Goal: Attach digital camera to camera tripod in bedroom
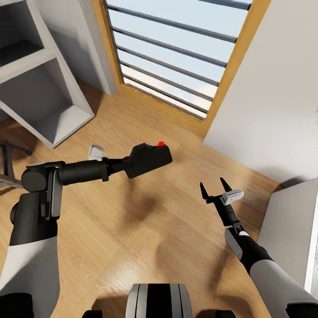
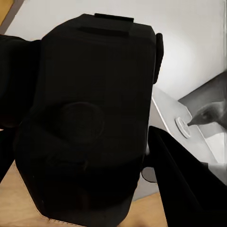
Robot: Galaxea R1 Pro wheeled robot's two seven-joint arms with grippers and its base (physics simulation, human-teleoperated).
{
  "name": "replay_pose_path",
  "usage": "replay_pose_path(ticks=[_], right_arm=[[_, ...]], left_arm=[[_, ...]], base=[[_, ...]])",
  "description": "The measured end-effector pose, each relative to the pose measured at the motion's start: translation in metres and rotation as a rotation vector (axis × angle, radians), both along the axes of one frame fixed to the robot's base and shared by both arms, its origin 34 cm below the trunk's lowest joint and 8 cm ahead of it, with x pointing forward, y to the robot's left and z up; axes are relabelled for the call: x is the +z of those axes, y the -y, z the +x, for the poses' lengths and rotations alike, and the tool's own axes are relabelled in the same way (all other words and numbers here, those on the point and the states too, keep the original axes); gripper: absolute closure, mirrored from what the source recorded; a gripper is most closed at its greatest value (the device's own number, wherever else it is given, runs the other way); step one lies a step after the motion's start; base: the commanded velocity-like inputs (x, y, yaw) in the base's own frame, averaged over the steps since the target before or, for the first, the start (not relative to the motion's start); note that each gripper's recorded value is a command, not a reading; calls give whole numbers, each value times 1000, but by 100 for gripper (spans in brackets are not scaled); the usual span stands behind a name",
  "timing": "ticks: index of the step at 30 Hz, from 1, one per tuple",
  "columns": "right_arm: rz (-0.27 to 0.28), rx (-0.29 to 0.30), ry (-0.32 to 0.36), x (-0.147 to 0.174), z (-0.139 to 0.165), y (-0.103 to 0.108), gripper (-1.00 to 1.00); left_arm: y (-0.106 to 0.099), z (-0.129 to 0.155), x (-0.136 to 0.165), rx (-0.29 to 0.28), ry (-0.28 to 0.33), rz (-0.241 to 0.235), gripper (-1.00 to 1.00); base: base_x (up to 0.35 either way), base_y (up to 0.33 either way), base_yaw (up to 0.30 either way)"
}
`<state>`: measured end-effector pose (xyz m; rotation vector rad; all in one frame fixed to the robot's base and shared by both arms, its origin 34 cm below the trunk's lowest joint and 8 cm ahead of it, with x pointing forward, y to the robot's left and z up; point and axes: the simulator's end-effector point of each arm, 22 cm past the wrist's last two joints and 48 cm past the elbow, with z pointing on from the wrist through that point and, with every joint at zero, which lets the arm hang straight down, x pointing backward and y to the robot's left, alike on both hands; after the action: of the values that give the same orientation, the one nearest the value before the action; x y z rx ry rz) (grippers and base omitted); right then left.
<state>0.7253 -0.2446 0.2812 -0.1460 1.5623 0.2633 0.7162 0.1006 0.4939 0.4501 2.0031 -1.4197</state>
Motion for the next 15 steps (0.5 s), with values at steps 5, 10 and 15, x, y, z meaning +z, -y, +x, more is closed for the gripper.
replay_pose_path(ticks=[5,10,15], right_arm=[[0,-2,23,14,4,0,-100],[0,-1,45,28,8,0,-100],[0,0,65,42,11,0,-100]], left_arm=[[1,-1,14,-4,20,-2,100],[1,-2,27,-7,41,-2,100],[2,-3,40,-7,61,0,100]], base=[[0,0,0],[0,0,0],[0,0,0]])
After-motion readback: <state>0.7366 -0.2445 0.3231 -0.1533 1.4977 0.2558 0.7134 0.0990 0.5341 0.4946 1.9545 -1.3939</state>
